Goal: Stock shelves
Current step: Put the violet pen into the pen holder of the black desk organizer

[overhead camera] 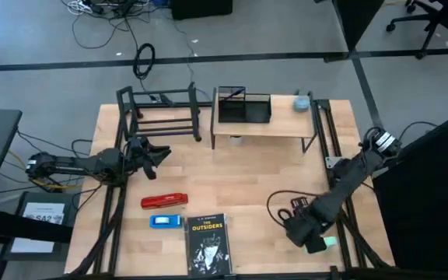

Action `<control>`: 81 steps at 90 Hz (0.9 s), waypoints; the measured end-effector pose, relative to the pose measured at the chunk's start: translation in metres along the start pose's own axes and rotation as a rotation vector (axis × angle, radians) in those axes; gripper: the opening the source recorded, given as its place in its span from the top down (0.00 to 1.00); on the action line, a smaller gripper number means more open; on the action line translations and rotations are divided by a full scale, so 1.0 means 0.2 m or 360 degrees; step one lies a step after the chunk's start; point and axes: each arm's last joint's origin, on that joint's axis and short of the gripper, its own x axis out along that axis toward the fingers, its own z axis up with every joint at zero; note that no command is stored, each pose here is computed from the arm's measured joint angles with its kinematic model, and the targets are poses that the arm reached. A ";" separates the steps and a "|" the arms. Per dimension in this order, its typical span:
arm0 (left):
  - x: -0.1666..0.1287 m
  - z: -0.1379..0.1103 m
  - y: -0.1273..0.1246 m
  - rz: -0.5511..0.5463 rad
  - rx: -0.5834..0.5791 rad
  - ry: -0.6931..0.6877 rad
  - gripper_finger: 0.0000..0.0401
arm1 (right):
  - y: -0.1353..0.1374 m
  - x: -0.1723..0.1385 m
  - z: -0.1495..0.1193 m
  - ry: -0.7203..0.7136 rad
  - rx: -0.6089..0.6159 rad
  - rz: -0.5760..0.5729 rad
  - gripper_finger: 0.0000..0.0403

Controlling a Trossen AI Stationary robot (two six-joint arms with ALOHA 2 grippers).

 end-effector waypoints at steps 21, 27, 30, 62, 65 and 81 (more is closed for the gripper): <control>0.00 0.00 0.00 0.0001 0.0000 0.0000 0.81 | -0.02 0.14 -0.13 0.0006 0.0025 -0.0208 0.58; 0.00 0.00 0.00 0.0000 0.0000 -0.0001 0.81 | -0.03 0.18 -0.15 -0.0018 -0.0006 -0.0205 0.61; 0.00 0.00 0.00 0.0000 0.0000 -0.0001 0.81 | -0.03 0.19 -0.16 -0.0036 -0.0039 -0.0188 0.61; 0.00 0.00 0.00 0.0008 -0.0001 -0.0006 0.81 | -0.08 0.26 -0.18 -0.0085 -0.0143 -0.0163 0.84; 0.00 0.00 0.00 0.0008 -0.0001 -0.0007 0.81 | -0.08 0.26 -0.18 -0.0085 -0.0137 -0.0160 0.88; 0.00 0.00 0.00 0.0009 -0.0001 -0.0006 0.81 | -0.13 0.24 -0.13 -0.0083 -0.0019 -0.0161 0.97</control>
